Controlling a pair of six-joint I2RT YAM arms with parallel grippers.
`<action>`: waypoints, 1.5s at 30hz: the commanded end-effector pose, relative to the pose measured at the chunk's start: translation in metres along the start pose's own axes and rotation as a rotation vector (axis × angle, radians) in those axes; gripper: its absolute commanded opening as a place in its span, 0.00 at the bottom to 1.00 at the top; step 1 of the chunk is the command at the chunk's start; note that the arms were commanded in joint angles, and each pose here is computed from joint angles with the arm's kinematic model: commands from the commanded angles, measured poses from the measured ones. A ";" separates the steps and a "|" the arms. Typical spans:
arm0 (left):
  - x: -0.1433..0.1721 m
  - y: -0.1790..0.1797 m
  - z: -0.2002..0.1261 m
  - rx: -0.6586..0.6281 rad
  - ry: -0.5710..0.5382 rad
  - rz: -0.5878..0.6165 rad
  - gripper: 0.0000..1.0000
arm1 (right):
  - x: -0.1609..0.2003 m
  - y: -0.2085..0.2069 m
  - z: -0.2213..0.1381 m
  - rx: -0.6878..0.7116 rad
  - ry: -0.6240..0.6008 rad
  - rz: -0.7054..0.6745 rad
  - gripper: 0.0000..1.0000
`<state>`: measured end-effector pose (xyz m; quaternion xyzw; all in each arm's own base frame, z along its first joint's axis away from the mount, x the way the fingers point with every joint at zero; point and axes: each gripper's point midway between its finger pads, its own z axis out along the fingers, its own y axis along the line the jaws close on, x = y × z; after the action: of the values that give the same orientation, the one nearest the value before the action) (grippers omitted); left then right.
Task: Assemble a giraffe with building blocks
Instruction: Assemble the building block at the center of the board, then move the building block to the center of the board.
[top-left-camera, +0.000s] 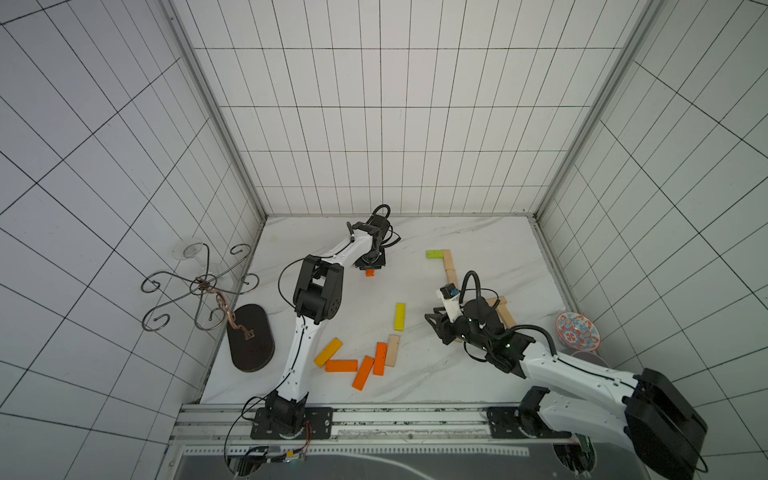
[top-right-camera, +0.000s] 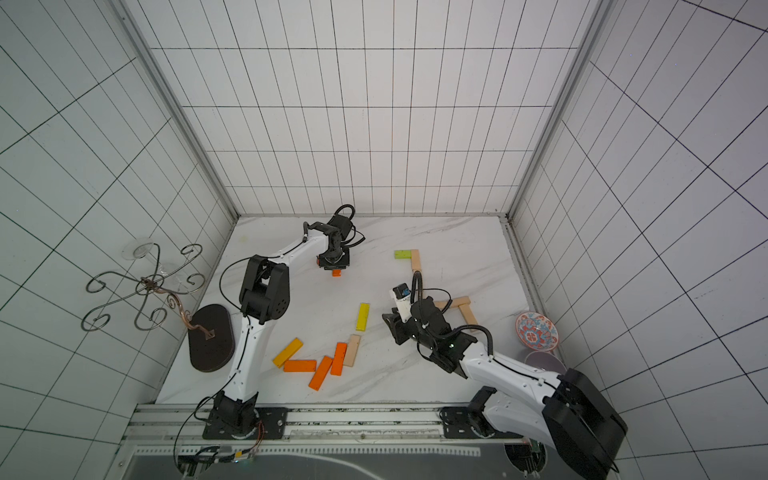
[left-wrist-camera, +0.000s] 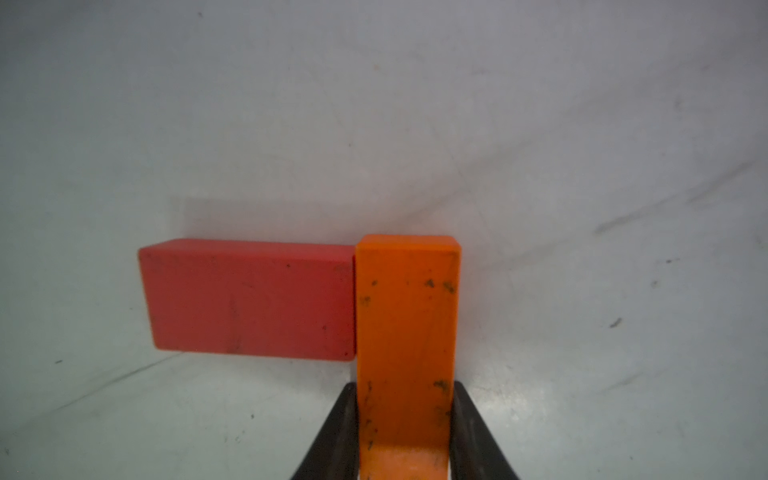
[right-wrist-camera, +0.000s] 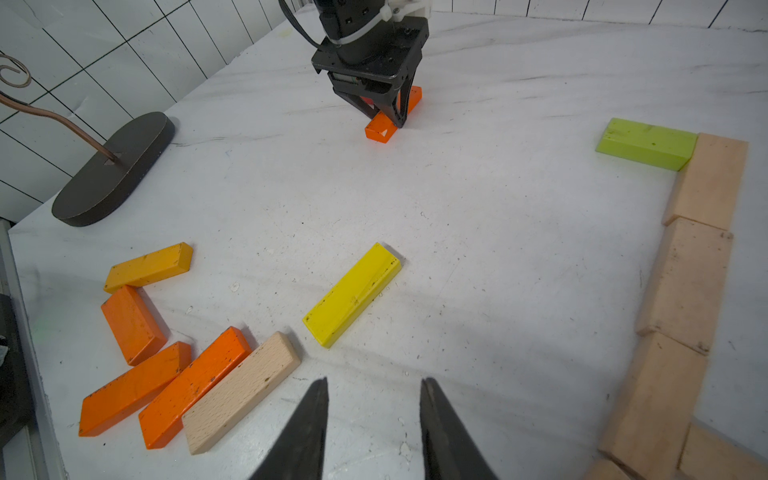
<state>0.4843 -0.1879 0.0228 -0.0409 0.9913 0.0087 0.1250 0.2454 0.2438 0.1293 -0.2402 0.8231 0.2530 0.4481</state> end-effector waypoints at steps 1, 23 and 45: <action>0.013 0.010 0.008 -0.024 0.045 -0.020 0.32 | -0.014 0.002 0.000 -0.015 -0.038 0.012 0.38; 0.002 0.014 -0.050 0.005 -0.053 -0.013 0.52 | -0.019 0.001 -0.005 -0.005 -0.047 0.027 0.38; 0.092 -0.012 -0.190 0.168 -0.242 0.180 0.54 | -0.032 -0.015 -0.052 0.097 -0.129 0.073 0.38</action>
<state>0.3584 -0.1971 0.1833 0.0492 0.9688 -0.0419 0.2391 0.2368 0.2162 0.1755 -0.1938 0.8064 0.2550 0.4971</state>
